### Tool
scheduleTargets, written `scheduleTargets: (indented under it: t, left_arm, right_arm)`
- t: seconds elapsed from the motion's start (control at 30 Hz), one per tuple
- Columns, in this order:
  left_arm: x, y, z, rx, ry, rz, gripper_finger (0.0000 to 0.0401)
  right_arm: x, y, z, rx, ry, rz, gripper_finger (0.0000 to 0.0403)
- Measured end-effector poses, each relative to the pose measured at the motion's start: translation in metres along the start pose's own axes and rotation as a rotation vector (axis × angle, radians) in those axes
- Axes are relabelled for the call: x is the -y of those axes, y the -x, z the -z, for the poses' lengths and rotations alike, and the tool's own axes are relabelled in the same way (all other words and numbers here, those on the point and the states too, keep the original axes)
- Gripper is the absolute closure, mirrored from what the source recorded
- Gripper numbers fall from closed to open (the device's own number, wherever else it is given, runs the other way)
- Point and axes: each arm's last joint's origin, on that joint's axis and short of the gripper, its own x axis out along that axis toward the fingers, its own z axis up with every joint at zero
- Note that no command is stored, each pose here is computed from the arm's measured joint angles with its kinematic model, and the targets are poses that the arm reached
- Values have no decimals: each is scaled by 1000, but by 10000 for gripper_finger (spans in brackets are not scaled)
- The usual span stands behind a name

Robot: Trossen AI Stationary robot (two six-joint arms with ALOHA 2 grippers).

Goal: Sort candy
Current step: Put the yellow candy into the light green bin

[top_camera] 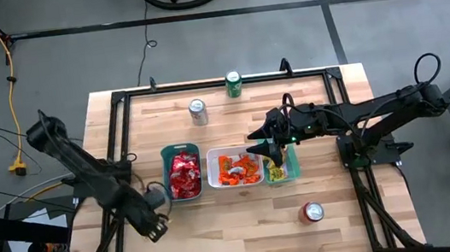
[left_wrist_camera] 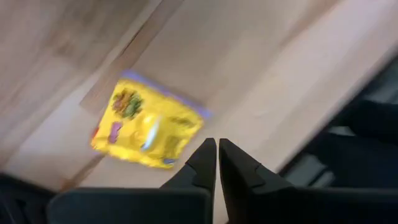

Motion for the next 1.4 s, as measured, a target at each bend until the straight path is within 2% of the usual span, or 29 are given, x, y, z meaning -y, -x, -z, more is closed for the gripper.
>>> scheduleTargets:
  t: [0.07,0.13,0.27,0.47,0.73,0.83,0.97,1.13,1.2,1.27,1.4]
  left_arm:
    - [-4,16,0,40,-19,70,399]
    - [-10,26,-1,85,-36,88,393]
    - [-17,27,-2,123,-61,13,370]
    - [-15,-1,-1,74,-82,-95,302]
    - [-12,-43,-1,42,-204,-258,191]
    - [-10,-57,-1,8,-255,-285,166]
    - [-5,-77,0,-55,-350,-287,157]
    - [-5,-91,-1,-107,-402,-337,160]
    - [-5,-91,-1,-111,-403,-338,180]
    - [-4,-88,-2,-112,-398,-329,223]
    - [-1,-74,-2,-93,-416,-259,367]
  right_arm:
    - [0,0,0,0,-2,0,150]
    - [0,0,0,0,-1,0,150]
    - [0,0,0,0,-1,0,150]
    - [0,0,0,0,-2,0,150]
    - [0,0,0,0,-1,0,150]
    - [0,0,0,0,1,0,150]
    - [0,0,0,0,1,0,150]
    - [0,0,0,0,1,1,150]
    - [0,0,0,0,1,1,150]
    - [0,0,0,-3,1,2,150]
    - [0,0,1,-8,2,5,150]
